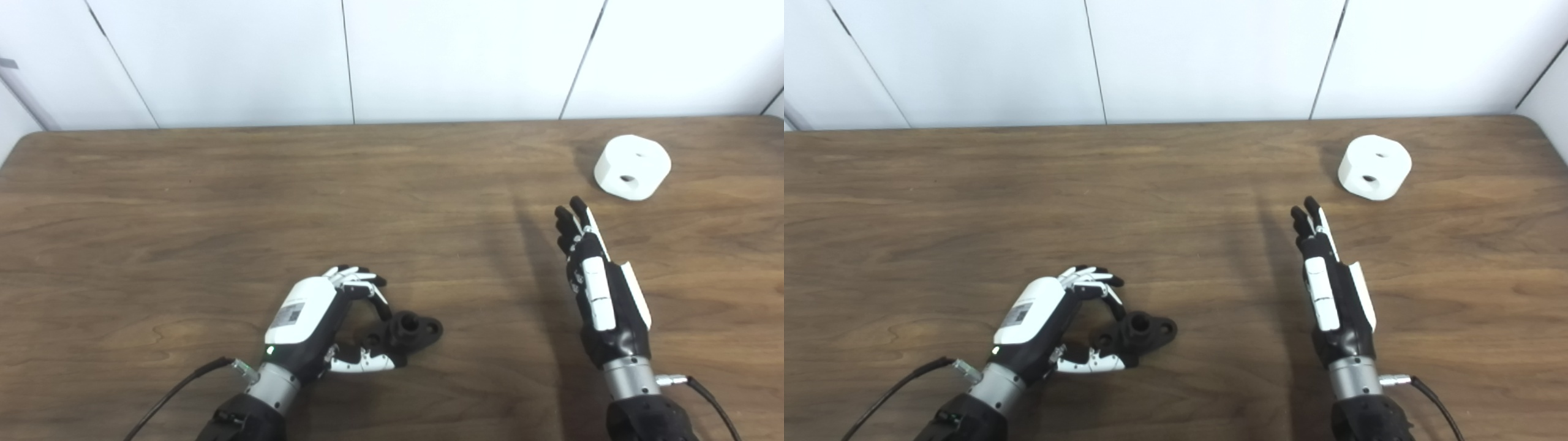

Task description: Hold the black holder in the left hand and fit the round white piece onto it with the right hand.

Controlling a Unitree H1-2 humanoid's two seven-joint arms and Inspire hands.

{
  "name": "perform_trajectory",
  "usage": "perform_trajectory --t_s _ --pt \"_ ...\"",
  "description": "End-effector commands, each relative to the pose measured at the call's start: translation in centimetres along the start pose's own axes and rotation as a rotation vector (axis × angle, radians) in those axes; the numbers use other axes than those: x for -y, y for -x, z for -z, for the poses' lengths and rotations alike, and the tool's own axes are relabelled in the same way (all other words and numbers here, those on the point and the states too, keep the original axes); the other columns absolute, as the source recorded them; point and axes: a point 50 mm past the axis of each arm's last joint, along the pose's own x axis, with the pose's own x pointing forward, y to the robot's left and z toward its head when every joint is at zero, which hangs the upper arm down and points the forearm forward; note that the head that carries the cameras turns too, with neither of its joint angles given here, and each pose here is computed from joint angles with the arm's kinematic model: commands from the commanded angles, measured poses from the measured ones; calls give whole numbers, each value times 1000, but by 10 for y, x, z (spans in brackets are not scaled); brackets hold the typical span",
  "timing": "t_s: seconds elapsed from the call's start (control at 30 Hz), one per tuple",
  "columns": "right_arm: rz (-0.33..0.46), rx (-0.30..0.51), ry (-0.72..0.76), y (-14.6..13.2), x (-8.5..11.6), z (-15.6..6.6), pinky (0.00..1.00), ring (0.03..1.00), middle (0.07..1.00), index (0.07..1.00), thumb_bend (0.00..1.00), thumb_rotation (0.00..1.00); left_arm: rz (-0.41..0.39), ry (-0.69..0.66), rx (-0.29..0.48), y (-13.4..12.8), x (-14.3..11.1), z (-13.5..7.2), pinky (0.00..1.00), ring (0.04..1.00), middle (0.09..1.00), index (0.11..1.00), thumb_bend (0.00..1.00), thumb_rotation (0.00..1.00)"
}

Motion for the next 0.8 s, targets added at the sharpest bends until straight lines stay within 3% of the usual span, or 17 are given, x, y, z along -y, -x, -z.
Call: perform_trajectory --t_s 0.0,0.37,0.77 --pt "55 -118 -27 71 3 4 1000 982 955 997 531 972 30 10 15 8 10 -8 926 883 797 488 517 49" --pt "81 -85 4 69 18 -8 1000 999 968 992 545 982 40 17 -5 11 14 -4 932 879 798 488 517 48" --pt "170 20 98 44 46 -47 1000 957 959 996 483 992 59 10 -9 14 21 3 917 881 798 488 518 47"
